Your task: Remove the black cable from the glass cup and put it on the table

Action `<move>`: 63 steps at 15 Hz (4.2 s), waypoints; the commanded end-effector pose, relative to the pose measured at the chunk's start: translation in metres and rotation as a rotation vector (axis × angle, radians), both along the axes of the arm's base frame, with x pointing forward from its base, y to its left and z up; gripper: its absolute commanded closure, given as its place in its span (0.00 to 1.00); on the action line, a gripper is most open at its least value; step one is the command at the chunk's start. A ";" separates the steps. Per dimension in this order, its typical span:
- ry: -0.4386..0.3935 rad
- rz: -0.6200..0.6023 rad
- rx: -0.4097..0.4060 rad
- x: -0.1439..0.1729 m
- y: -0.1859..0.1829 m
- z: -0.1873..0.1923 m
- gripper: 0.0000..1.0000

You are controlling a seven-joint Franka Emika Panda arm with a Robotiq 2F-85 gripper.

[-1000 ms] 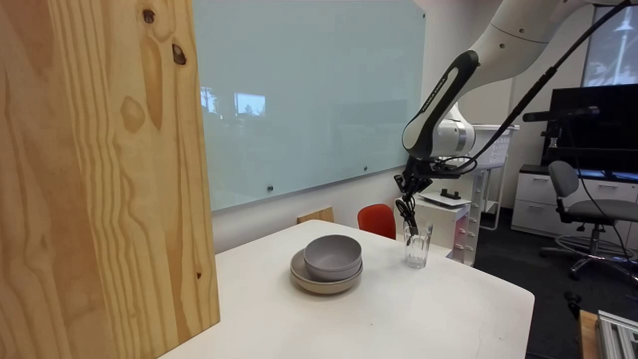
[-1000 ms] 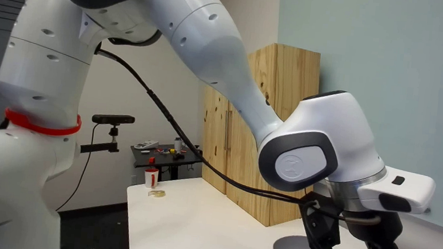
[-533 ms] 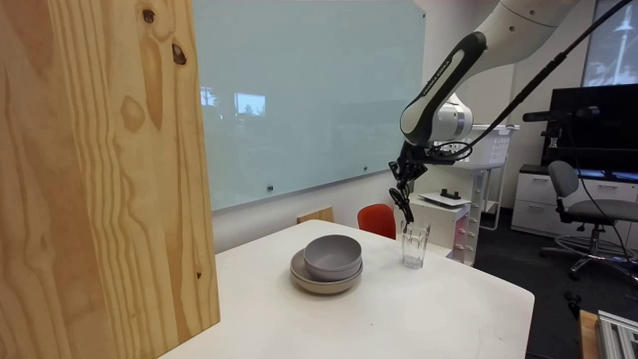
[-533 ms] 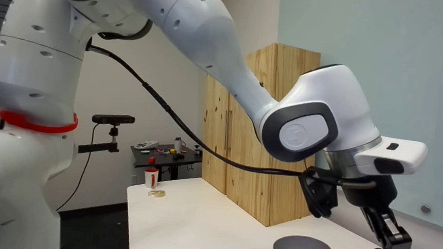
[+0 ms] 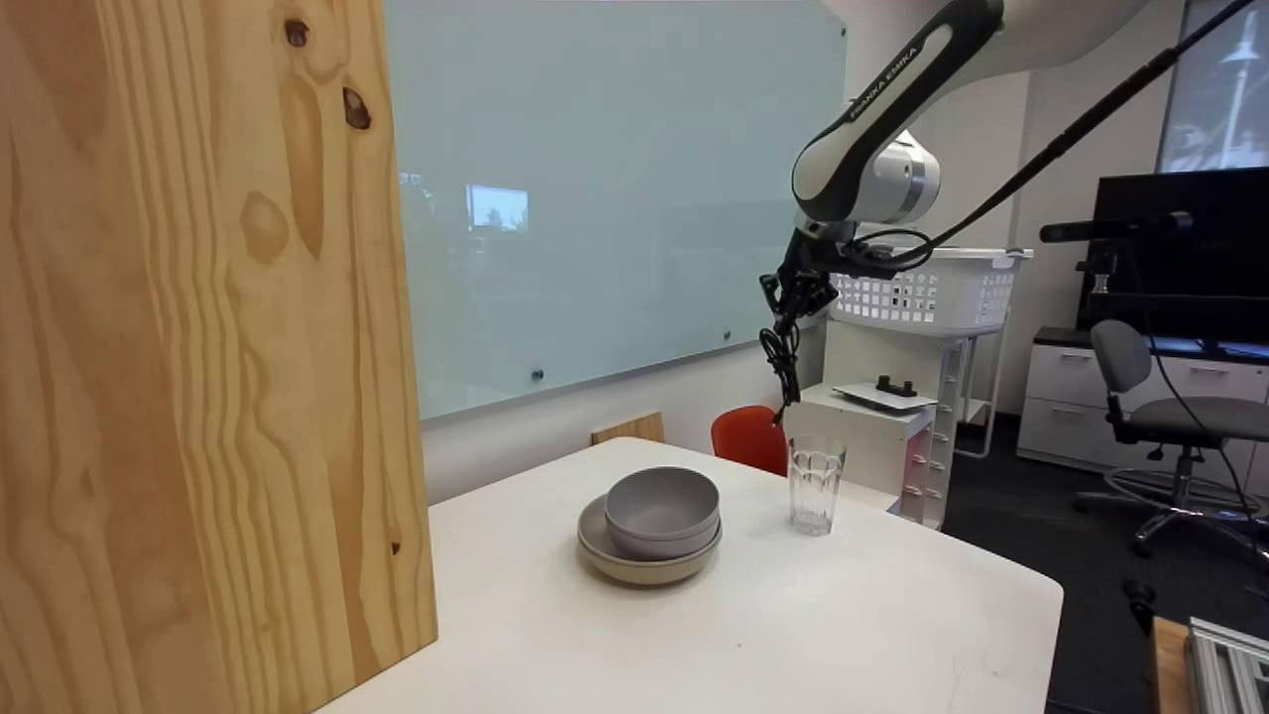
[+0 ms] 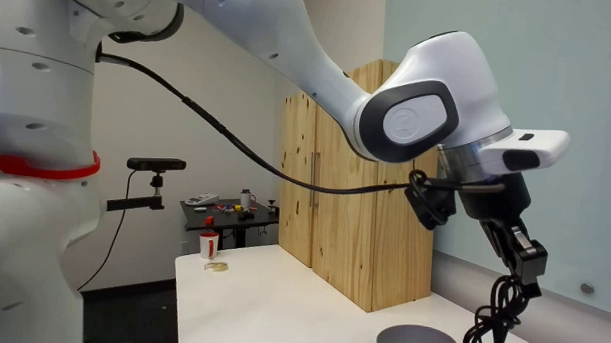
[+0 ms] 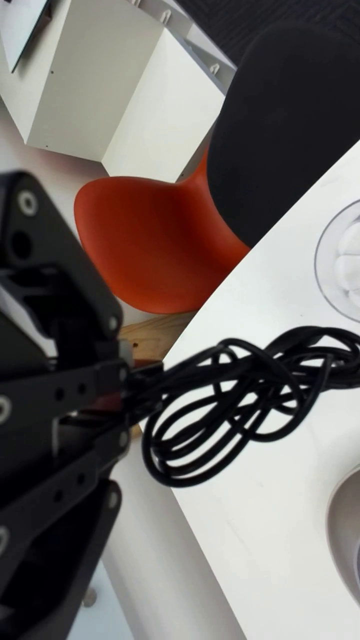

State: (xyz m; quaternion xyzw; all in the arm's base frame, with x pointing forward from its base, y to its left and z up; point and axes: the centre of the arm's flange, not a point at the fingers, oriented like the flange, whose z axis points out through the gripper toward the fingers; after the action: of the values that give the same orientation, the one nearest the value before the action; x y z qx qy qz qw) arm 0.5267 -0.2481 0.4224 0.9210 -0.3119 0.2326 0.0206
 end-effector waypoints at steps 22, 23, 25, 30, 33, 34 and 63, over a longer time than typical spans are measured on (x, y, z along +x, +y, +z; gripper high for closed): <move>0.441 0.424 0.116 -0.076 0.206 -0.138 0.97; 0.443 0.430 0.112 -0.075 0.209 -0.148 0.97; 0.486 0.435 0.127 -0.074 0.217 -0.167 0.97; 0.592 0.438 0.168 -0.074 0.227 -0.202 0.97; 0.617 0.438 0.161 -0.072 0.226 -0.216 0.97; 0.633 0.434 0.164 -0.072 0.226 -0.220 0.97; 0.309 0.344 -0.108 -0.028 0.215 -0.089 0.00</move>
State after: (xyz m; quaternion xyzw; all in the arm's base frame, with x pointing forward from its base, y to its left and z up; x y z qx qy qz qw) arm 0.5174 -0.0351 0.3286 0.9845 -0.1161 0.1080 0.0753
